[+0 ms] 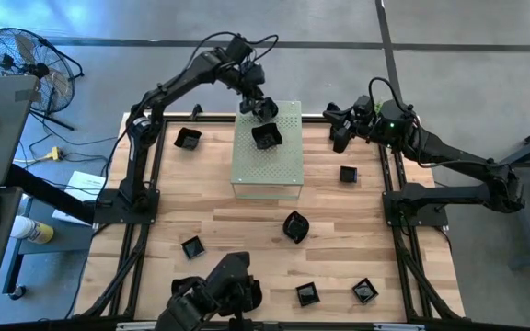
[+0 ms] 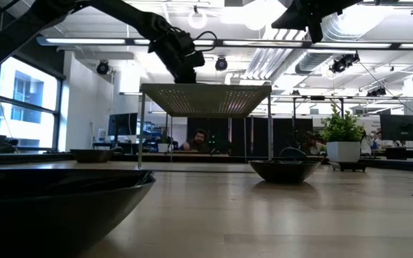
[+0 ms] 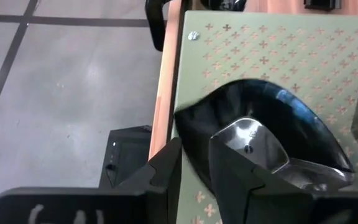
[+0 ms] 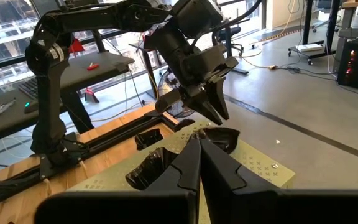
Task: Pick & Place Mini shaped plates
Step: Put the bottom right black square plate on the shelf
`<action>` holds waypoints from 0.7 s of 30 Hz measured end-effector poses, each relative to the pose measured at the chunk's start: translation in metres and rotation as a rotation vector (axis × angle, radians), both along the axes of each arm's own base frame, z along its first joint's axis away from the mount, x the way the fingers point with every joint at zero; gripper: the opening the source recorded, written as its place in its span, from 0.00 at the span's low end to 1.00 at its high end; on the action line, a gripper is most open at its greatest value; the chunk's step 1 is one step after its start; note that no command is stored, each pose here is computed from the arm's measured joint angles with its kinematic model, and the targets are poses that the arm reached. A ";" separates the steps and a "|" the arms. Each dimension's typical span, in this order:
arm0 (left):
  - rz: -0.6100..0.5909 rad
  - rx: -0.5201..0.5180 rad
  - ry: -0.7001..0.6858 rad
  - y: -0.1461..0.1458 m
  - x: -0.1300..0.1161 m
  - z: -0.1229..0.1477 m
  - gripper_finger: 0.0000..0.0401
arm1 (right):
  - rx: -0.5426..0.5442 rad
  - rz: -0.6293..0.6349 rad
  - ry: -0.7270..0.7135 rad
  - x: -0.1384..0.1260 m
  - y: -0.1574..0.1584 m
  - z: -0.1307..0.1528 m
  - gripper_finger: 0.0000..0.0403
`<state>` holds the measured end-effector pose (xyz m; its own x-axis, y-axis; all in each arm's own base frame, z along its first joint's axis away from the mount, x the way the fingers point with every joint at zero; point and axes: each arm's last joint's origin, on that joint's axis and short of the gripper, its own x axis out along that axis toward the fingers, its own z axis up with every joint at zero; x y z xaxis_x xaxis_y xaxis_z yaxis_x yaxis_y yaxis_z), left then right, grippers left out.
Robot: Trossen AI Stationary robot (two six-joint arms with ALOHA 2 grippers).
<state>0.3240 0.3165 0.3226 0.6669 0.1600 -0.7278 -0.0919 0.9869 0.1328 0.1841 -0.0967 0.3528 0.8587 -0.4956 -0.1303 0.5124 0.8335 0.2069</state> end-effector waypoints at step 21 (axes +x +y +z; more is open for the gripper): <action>0.219 -0.052 -0.160 -0.041 -0.046 0.086 0.03 | 0.067 -0.009 -0.012 0.000 0.000 -0.002 0.01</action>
